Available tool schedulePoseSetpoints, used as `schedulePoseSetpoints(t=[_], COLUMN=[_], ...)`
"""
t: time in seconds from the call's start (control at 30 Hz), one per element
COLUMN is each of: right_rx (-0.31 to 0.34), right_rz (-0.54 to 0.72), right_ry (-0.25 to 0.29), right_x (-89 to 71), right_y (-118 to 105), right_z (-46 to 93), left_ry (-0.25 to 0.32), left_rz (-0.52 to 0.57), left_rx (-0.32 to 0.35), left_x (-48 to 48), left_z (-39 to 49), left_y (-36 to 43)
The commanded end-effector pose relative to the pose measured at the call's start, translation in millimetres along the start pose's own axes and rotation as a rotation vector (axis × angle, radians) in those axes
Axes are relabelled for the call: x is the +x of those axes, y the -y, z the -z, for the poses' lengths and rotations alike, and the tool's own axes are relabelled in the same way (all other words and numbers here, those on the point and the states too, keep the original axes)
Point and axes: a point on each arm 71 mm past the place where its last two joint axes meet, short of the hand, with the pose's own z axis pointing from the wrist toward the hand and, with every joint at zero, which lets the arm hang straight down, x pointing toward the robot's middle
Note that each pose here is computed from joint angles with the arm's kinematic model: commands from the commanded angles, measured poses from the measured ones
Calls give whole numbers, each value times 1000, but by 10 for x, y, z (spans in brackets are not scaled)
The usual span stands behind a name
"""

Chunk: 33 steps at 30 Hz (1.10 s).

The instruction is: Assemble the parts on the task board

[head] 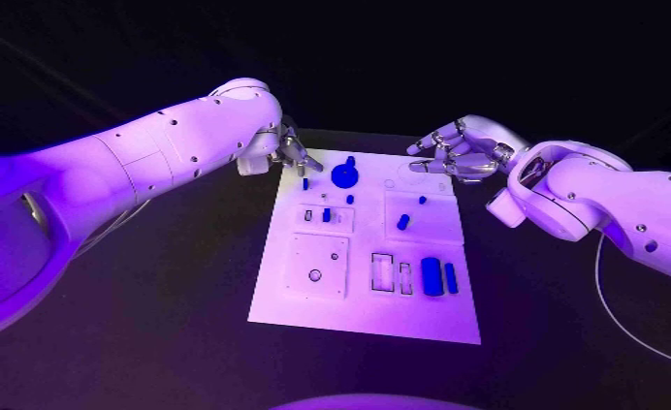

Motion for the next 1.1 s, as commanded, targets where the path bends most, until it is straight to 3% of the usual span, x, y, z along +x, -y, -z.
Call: schedulePoseSetpoints(t=[0.03,0.7,1.1], right_rx=[-10,-9,-10], right_rz=[-3,-3,-3], right_ry=[-16,-20,-23], right_x=[17,20,24], right_y=[-8,-7,-9], right_z=[-4,-7,-13], left_ry=[-24,-104,-119], left_rz=[-38,-82,-84], left_rx=[16,-4,4], left_x=[13,76,95], left_z=[-13,-37,-39], left_y=[15,-1,21])
